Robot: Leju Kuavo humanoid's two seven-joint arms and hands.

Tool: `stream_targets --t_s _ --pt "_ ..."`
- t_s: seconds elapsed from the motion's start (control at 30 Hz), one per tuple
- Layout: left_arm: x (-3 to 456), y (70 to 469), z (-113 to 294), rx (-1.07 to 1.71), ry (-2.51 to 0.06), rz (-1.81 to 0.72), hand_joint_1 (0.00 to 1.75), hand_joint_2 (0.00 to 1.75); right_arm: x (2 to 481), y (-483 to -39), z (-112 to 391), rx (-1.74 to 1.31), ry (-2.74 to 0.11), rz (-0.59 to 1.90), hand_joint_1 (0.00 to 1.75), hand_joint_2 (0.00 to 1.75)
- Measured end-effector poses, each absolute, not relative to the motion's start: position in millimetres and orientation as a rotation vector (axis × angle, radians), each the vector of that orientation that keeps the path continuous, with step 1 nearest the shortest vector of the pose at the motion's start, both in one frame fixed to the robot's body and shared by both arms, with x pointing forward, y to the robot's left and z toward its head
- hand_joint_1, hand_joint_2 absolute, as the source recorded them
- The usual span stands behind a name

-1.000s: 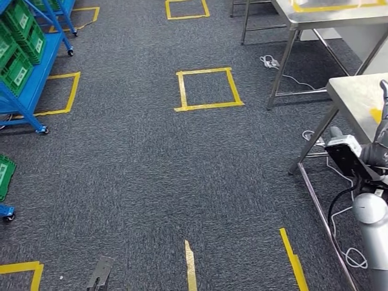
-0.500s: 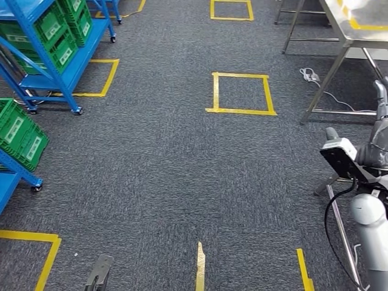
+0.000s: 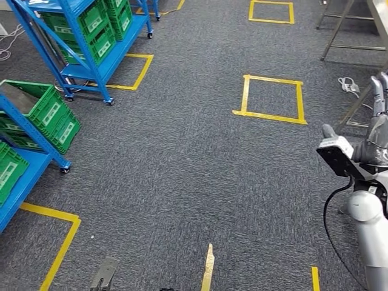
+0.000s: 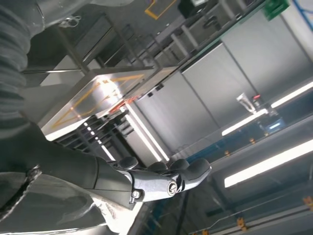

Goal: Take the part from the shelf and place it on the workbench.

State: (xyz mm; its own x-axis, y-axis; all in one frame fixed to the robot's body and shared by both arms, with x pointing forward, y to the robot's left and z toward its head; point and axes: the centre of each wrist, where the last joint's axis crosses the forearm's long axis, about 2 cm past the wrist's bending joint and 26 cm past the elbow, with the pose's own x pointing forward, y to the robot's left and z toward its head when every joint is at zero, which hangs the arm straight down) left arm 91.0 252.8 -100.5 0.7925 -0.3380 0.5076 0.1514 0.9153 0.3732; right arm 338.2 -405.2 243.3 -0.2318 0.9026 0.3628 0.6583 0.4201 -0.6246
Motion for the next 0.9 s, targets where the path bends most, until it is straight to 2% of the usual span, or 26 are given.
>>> stream_targets --t_s 0.67,0.9 --pt "92 253 -100 0.318 -0.6 -0.265 0.0 0.0 344 -395 236 -1.123 -1.963 0.543 0.0 1.75" --pt "89 254 -101 0.322 -0.592 -0.261 0.0 0.0 346 -393 233 -0.899 -2.006 0.483 0.0 1.75"
